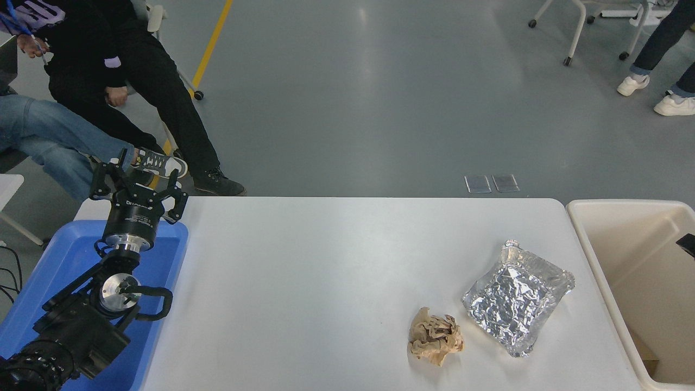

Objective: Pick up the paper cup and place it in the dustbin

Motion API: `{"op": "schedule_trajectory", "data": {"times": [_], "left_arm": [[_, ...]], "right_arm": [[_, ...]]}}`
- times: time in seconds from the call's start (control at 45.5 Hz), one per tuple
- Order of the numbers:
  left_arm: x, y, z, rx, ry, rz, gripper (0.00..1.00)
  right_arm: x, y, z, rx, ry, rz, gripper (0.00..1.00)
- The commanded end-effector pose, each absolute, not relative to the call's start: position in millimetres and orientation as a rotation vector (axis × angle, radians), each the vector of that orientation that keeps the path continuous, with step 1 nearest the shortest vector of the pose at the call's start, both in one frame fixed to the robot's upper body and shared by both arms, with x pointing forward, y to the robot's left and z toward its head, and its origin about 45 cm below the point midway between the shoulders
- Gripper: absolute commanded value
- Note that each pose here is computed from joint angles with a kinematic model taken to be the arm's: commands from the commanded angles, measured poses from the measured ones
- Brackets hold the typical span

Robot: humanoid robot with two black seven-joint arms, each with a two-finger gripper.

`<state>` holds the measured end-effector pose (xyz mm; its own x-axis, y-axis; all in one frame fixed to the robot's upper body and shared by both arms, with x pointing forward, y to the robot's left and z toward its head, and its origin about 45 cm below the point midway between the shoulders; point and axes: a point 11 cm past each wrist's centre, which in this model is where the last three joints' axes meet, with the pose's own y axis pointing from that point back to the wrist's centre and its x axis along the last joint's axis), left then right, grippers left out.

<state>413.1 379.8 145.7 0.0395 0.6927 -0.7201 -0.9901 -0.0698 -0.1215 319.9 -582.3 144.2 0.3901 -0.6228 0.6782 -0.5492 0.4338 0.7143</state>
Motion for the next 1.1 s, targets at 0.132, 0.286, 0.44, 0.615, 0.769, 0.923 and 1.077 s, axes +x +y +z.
{"op": "schedule_trajectory", "data": {"times": [0.132, 0.286, 0.44, 0.615, 0.769, 0.923, 1.077], "left_arm": [[413.1, 379.8, 145.7, -0.743, 0.519, 1.492, 0.99], [413.1, 379.8, 145.7, -0.743, 0.519, 1.492, 0.99], [413.1, 379.6, 145.5, -0.741, 0.519, 1.491, 0.99], [413.1, 379.6, 145.5, -0.741, 0.519, 1.491, 0.99], [413.1, 379.6, 145.5, -0.741, 0.519, 1.491, 0.99], [413.1, 379.6, 145.5, -0.741, 0.519, 1.491, 0.99], [413.1, 379.6, 145.5, -0.741, 0.519, 1.491, 0.99]], "right_arm": [[357.0, -495.0, 223.7, 1.456, -0.950, -0.093, 1.00], [375.0, -445.4, 258.6, 1.585, -0.737, -0.140, 1.00], [387.3, -386.3, 301.5, 1.718, -0.492, -0.189, 1.00], [414.1, -328.0, 334.2, 1.715, -0.406, -0.017, 1.00], [423.9, -277.5, 343.6, 1.637, -0.262, 0.131, 1.00], [422.4, -250.3, 345.3, 1.587, -0.168, 0.203, 1.00], [425.1, -238.7, 357.2, 1.585, -0.168, 0.243, 1.00]]}}
